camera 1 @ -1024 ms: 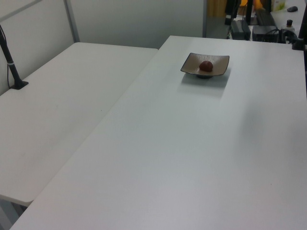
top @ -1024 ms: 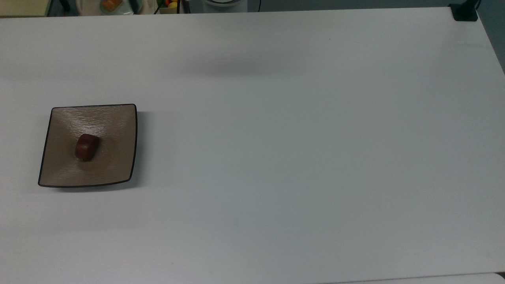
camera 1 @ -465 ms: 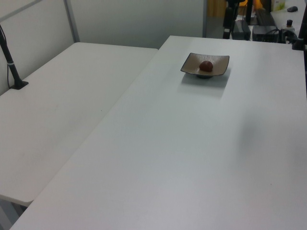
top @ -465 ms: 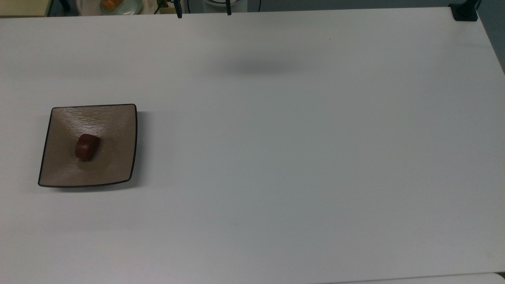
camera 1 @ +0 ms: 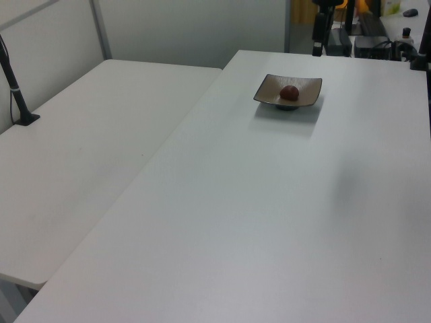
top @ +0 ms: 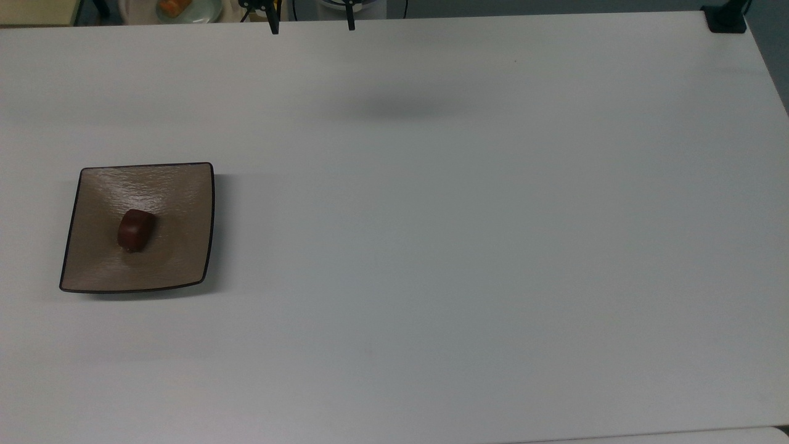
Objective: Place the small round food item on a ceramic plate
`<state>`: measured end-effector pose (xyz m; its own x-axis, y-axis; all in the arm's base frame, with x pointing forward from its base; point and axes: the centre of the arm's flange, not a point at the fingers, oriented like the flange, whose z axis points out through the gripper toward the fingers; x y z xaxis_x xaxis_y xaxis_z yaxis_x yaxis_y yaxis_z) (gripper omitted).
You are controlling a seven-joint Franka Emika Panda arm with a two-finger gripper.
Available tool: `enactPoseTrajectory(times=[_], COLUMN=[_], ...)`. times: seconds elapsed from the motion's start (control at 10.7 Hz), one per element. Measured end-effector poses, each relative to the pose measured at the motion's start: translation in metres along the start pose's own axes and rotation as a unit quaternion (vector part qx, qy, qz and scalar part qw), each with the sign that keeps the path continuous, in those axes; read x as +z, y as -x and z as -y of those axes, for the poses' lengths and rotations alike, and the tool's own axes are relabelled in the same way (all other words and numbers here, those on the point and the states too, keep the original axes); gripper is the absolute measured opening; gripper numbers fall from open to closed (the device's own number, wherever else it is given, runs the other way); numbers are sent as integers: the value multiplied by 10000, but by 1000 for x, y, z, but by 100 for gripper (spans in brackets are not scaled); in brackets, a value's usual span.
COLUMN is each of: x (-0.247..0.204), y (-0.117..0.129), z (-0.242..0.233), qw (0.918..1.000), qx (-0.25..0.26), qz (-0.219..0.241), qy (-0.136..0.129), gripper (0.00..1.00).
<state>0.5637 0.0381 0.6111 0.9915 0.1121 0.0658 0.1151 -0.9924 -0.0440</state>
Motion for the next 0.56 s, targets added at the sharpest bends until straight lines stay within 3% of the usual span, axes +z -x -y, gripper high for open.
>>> enactPoseTrajectory(times=[0.56], x=[-2], y=[-1], z=[1], qw=[10000], qx=[-32], qz=[-26], qy=[2], gripper=[100])
